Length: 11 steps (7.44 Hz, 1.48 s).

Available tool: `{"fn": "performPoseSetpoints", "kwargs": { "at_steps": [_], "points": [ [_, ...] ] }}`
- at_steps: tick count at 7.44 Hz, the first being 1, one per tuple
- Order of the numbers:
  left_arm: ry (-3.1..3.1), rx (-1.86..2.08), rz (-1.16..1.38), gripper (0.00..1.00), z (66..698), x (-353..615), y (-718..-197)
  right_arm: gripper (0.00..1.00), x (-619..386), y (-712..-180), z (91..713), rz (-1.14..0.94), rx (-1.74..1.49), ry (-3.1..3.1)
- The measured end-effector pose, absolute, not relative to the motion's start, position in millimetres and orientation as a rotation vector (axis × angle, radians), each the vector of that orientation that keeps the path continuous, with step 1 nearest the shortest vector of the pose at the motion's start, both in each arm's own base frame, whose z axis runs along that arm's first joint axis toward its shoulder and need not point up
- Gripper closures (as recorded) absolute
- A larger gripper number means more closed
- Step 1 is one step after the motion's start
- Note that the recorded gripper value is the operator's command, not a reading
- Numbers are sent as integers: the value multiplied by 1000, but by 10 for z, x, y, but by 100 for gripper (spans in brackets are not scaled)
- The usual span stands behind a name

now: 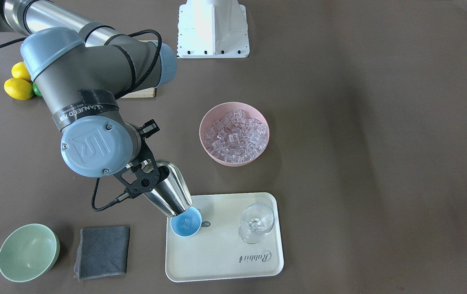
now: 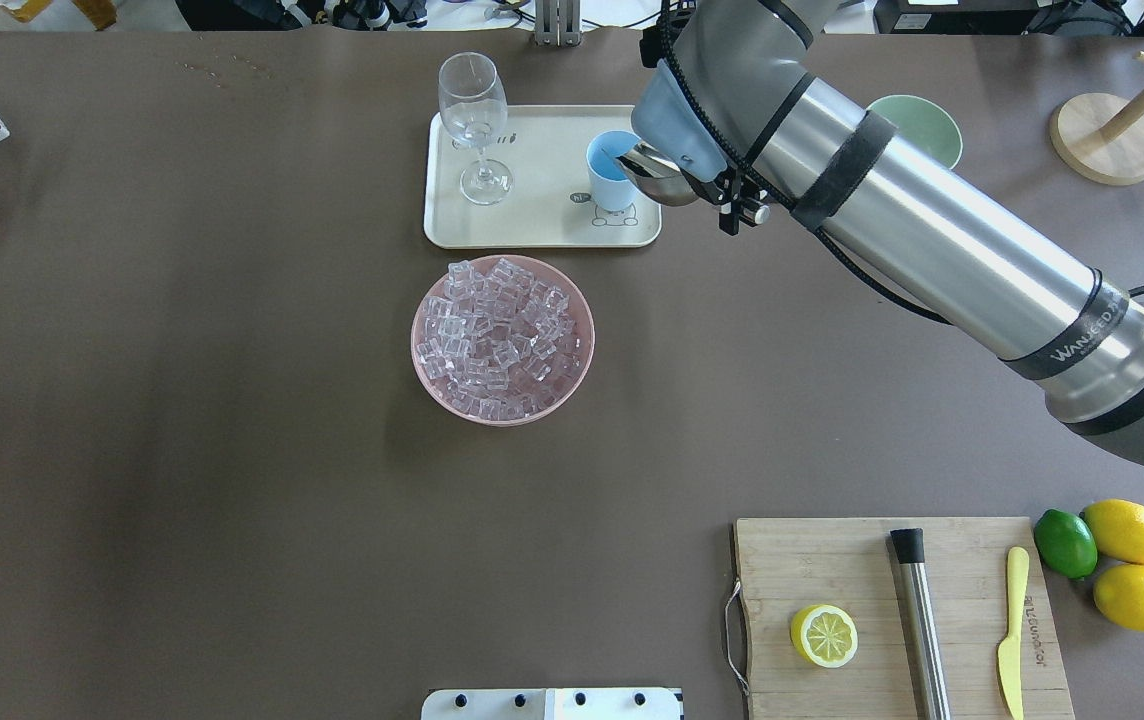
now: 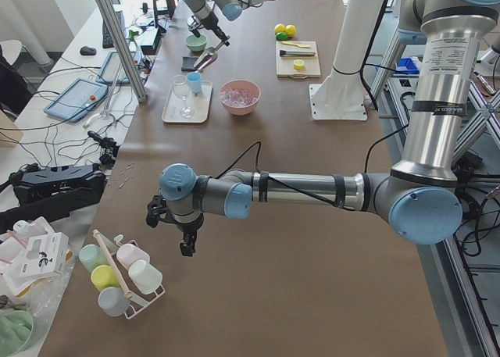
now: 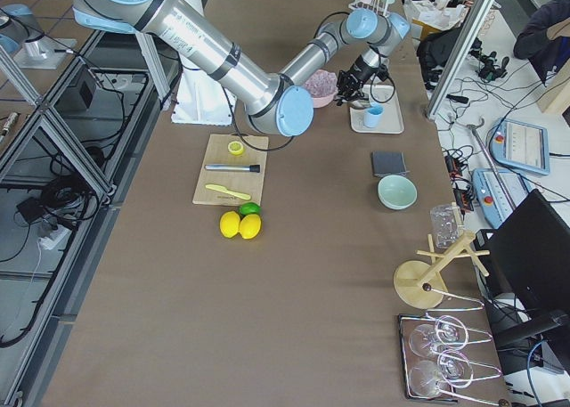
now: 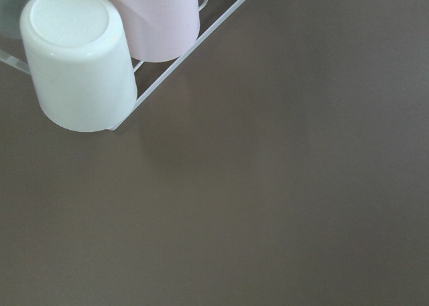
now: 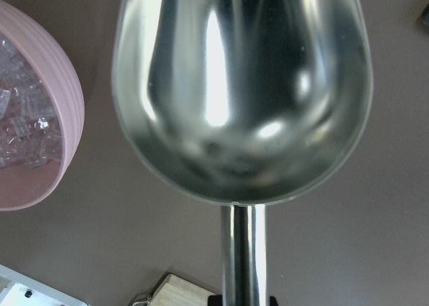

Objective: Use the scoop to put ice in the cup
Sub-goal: 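Lift the emptied scoop away from the blue cup with the right gripper, then lower the scoop back onto the table beside the bowl with the right gripper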

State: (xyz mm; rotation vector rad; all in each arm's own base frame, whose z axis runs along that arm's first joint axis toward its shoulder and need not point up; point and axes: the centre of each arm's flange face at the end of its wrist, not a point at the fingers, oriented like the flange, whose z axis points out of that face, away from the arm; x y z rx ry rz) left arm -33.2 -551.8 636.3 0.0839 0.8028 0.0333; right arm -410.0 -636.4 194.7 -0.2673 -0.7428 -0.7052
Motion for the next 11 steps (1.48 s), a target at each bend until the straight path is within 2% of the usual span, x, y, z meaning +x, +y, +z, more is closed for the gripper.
{"fn": "performPoseSetpoints", "kwargs": {
  "at_steps": [3,5,7,9,11],
  "points": [
    [815,81,31,2,6368,-347,-5492,100,-3749,-6152,2061,-715,-194,-748],
    [812,82,50,2,6459,-378,-5375,100,-3162,-5540,2343,-728,-72,-708],
    [812,84,53,2,6490,-401,-5245,100,-2840,-5268,2596,-700,-46,-674],
    [815,85,50,2,6494,-419,-5197,100,-2750,-5174,2812,-578,-62,-680],
    [815,90,50,2,6458,-432,-5143,100,-2691,-5054,2957,-305,-116,-724]
  ]
}}
